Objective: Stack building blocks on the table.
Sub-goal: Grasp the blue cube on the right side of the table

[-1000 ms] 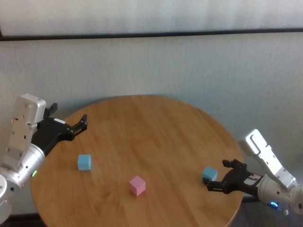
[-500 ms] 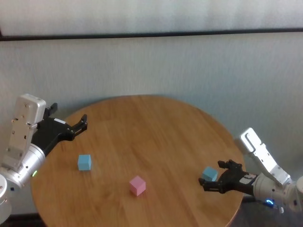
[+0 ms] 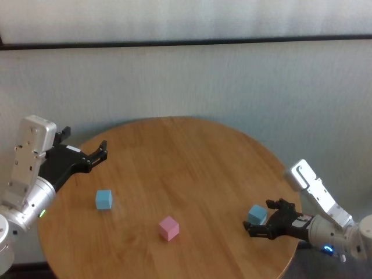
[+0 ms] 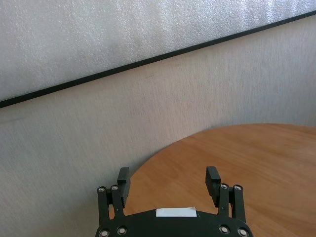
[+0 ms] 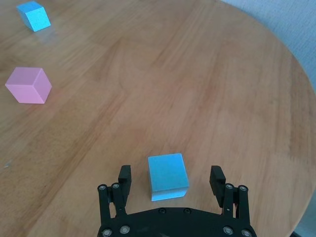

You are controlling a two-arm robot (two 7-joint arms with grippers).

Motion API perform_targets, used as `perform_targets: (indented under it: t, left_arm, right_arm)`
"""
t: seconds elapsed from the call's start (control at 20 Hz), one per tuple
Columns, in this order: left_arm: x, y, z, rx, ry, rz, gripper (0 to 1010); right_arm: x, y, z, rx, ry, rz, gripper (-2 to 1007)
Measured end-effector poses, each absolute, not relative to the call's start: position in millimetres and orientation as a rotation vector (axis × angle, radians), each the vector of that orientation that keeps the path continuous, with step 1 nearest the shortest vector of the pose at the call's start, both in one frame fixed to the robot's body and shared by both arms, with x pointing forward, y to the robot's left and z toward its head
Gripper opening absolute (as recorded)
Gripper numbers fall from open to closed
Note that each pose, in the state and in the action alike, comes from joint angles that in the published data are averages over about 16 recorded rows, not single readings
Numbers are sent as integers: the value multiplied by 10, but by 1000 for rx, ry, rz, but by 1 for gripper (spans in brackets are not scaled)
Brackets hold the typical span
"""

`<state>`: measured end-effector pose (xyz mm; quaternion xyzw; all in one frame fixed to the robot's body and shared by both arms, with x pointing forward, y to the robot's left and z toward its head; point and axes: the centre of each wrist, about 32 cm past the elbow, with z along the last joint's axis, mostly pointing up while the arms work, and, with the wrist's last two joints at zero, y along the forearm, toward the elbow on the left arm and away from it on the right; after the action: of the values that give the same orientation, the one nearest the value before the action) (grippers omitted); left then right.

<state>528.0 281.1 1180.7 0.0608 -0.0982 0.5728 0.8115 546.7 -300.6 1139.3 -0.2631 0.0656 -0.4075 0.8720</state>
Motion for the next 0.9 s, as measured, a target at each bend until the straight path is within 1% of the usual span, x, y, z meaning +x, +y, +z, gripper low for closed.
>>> perform_targets:
  t: [0.3,0.5,0.7,0.9]
  left_arm:
    - [5280,2810,11807,130,-210,1223,999]
    - [5280,2810,11807,130,-210,1223,999]
    - [5280,2810,11807,130,-210,1223,999]
    - [5280,2811,11807,130,-210,1223,999]
  right_arm:
    - [5480,-3003,11378,-554,136,-851,998]
    - [5478,-3002,11380,-553,136,-851,967]
    - [5474,-3001,11385,-552,136,-851,907]
    - [5471,-3001,11389,-551,136,-850,819]
